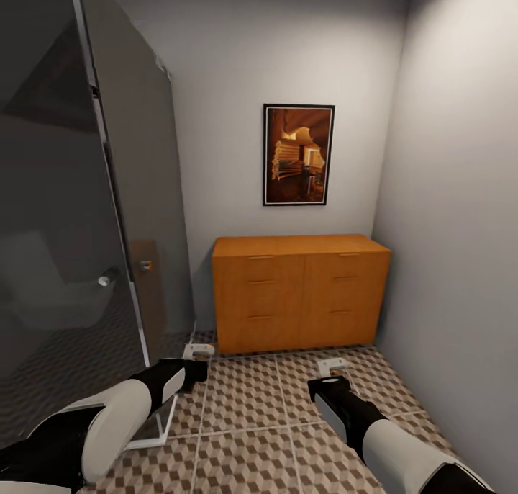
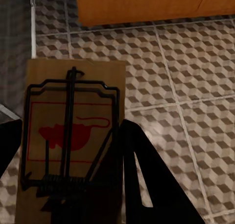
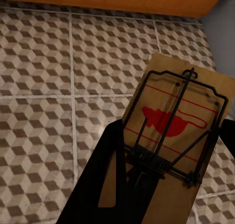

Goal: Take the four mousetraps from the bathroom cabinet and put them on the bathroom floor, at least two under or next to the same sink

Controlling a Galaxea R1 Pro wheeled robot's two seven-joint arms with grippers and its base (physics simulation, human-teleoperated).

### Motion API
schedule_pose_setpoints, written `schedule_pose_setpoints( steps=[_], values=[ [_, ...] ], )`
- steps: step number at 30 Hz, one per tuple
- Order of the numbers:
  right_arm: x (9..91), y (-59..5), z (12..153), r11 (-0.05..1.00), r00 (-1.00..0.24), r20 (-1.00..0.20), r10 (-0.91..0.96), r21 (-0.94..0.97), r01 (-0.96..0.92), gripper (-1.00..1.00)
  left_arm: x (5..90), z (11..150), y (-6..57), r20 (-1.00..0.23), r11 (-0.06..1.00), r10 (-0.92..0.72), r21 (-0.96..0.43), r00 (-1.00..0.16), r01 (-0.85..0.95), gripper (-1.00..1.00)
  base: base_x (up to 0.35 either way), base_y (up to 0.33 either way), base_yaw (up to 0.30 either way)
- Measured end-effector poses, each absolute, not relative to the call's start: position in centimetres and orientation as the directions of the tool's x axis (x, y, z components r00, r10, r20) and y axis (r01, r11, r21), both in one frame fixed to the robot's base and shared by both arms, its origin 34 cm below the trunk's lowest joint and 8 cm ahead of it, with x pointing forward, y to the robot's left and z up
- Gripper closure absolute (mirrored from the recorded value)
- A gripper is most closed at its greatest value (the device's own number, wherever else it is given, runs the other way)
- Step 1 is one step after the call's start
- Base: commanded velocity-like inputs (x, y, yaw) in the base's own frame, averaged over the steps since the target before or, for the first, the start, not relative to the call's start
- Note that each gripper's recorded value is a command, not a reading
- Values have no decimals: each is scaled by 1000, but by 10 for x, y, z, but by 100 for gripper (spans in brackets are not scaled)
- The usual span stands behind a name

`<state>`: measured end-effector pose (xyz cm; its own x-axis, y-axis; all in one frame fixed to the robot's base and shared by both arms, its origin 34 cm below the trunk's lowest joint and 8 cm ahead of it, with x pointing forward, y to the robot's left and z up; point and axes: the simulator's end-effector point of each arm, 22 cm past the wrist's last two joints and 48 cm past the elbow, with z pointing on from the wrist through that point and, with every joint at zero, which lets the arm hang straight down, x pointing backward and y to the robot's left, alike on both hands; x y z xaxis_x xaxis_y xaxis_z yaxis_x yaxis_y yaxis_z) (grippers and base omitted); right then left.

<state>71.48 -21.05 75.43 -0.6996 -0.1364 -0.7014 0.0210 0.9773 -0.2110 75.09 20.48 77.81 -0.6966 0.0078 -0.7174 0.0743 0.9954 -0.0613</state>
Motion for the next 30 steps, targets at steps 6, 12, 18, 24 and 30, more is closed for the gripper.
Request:
schedule_pose_setpoints(
  steps=[6, 12, 18, 24, 30],
  values=[
    [715, -211, 754, 977, -700, -701, -136, -212, 22, 100, 748, 773, 293, -714, 995, -98, -67, -693, -71, 100, -5, 0, 292],
    [714, -211, 754, 977, -700, -701, -136, -212, 22, 100, 739, 769, 353, -731, 982, -172, -76, -661, -171, 100, -1, 0, 299],
    [709, -216, 746, 975, -714, -686, -139, -222, 23, 100, 741, 779, 388, -769, 977, -172, -55, -616, -206, 100, 0, 0, 300],
    [707, -218, 742, 974, -721, -678, -141, -226, 23, 100, 740, 781, 399, -774, 976, -167, -42, -611, -214, 100, 0, 0, 300],
    [698, -208, 732, 974, -740, -657, -145, -225, 9, 100, 738, 779, 399, -769, 976, -166, -40, -617, -213, 100, 0, 0, 300]
  ],
)
